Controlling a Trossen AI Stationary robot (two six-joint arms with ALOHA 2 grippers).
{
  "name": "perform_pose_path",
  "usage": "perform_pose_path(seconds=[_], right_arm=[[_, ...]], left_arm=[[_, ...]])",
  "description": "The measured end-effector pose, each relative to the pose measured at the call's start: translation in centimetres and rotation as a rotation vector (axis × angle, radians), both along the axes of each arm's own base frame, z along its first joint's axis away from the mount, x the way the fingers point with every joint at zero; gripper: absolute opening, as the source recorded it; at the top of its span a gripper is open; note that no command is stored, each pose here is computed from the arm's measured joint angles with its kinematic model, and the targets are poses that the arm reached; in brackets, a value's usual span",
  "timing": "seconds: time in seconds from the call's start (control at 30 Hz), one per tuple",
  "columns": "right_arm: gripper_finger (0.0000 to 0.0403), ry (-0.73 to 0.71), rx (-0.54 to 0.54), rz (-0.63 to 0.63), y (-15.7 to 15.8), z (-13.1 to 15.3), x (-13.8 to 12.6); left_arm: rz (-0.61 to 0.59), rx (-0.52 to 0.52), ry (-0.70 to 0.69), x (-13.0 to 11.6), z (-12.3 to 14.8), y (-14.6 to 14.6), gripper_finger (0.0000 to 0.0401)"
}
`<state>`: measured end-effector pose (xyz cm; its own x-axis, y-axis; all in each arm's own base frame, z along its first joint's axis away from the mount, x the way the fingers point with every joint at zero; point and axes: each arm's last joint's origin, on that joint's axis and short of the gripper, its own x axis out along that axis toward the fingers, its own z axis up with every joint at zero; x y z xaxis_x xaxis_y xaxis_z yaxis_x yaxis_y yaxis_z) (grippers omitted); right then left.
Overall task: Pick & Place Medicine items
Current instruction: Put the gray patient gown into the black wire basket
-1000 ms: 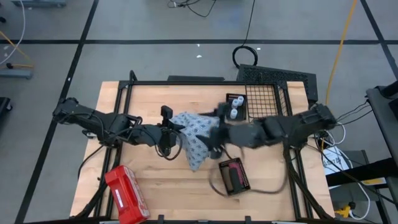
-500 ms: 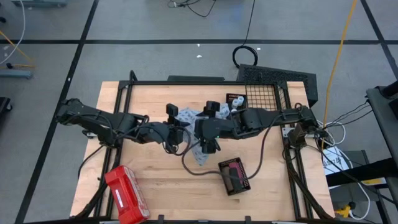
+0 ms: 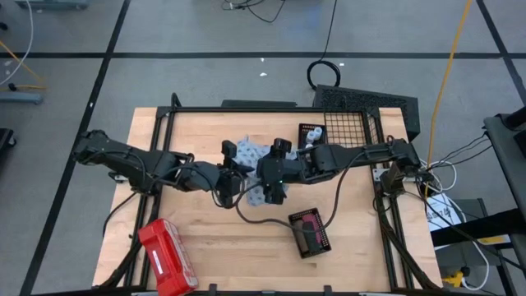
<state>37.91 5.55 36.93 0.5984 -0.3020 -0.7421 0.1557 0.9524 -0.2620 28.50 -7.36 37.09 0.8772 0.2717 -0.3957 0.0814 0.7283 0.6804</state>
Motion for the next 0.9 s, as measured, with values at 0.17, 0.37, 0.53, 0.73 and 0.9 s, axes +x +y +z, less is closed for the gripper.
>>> perform_pose_path(seconds=[0.17, 0.37, 0.53, 0.73, 0.9], right_arm=[[0.0345, -0.004, 0.022, -0.014, -0.3, -0.7, 0.3], [0.0313, -0.038, 0.065, 0.017, -0.1, -0.7, 0.7], [0.0242, -0.045, 0.123, 0.08, 0.2, -0.7, 0.9], [0.0073, -0.057, 0.165, 0.171, 0.5, -1.5, 1.3], [0.0065, -0.118, 0.255, 0.254, 1.1, -1.9, 1.3]], left_arm=[[-0.066, 0.015, -0.03, -0.3, 0.4, -1.2, 0.0008], [-0.084, -0.004, -0.037, -0.5, 0.5, -1.7, 0.0008], [-0.134, -0.026, -0.041, -0.6, 0.6, -2.1, 0.0008], [-0.154, -0.042, -0.037, -0.7, 0.6, -2.4, 0.0008], [-0.153, -0.097, -0.068, -0.6, 0.8, -2.6, 0.0018]])
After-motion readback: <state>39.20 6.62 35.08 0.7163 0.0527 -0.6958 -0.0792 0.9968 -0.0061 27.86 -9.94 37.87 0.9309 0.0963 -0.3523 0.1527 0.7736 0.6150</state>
